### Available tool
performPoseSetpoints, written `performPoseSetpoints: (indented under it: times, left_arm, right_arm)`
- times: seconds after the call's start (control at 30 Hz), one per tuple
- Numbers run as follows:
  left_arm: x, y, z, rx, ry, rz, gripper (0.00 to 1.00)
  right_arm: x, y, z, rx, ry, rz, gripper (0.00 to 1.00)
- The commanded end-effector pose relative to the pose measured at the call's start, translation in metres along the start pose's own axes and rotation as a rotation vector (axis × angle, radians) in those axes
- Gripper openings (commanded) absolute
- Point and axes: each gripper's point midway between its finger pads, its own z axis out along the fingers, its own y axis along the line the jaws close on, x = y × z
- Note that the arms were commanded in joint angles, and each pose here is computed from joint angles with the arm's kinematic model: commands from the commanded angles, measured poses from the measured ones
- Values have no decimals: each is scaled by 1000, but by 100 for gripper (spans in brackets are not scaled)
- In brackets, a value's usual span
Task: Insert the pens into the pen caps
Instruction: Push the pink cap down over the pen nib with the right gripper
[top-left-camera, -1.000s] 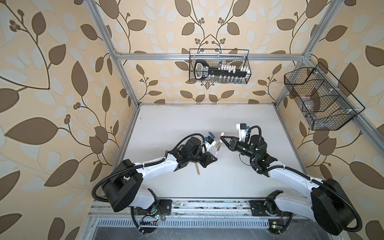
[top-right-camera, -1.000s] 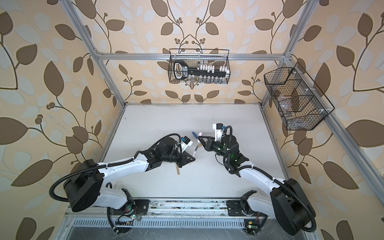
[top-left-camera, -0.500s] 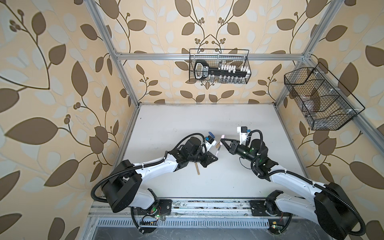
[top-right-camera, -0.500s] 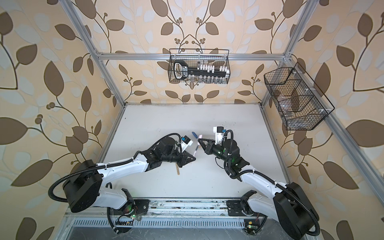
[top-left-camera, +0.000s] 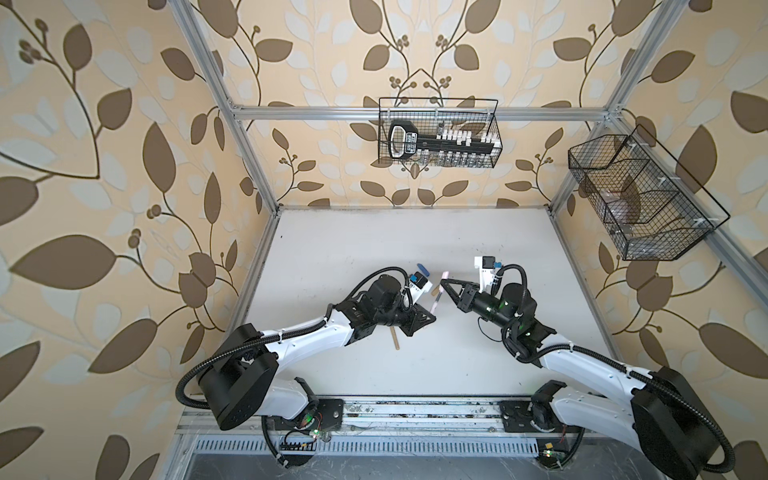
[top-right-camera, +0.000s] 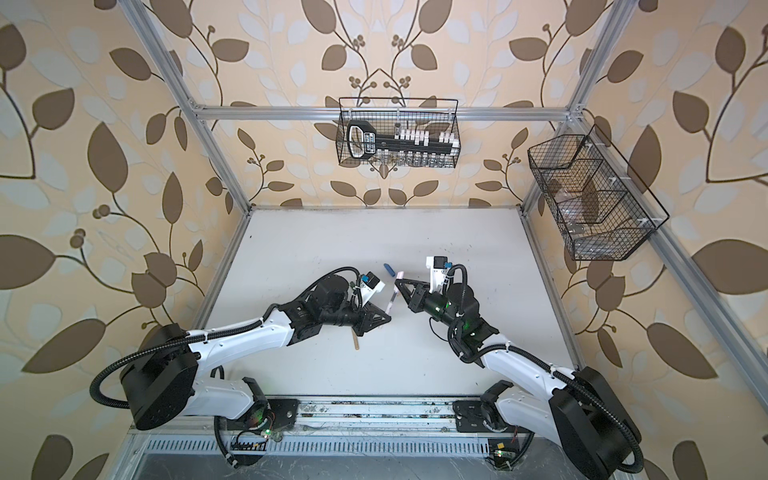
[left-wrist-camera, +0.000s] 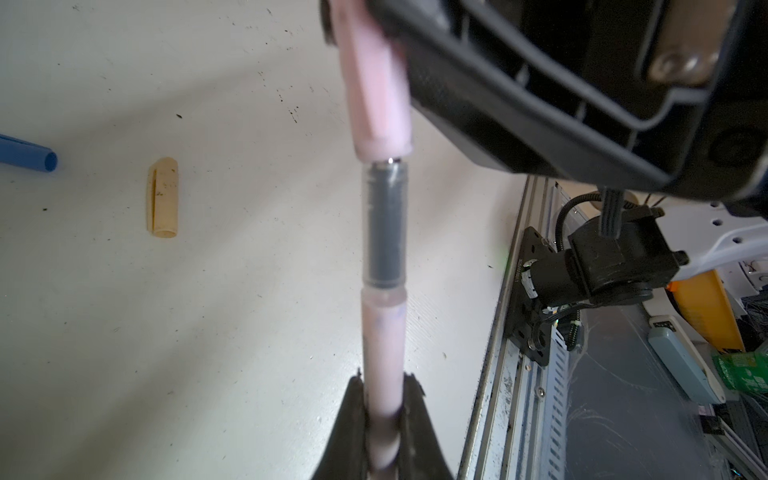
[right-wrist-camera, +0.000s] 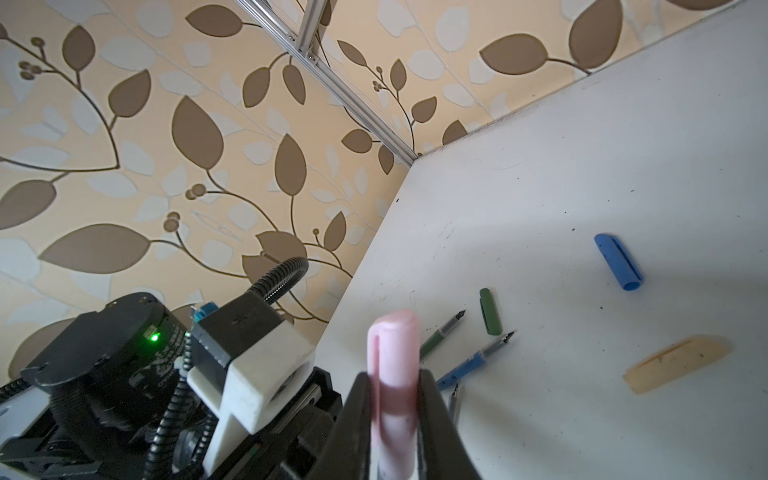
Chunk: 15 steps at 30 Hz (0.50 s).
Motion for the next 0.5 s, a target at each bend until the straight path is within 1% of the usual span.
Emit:
performPoseSetpoints:
  times: [0.0,0.13,0.27,0.37,0.47]
  left_arm:
    - [-23,-16,-9,41,-92,45,0]
    - [-25,-19,-11,53,-112,42,0]
    - [-27,-16,-12,28,-118,59,0]
    - [-27,-14,-12,15,-103,61,0]
    - [-27,-13,-14,7,-117,68,0]
  right_arm:
    - [7,-1,-4,2,0,-12,18]
    - [8,-1,-7,2,-4,-20,18]
    - [5,1,-9,7,-8,-36,18]
    - [10,-3,-9,34,24,-58,18]
    - [11,-5,-9,46,36,-69,19]
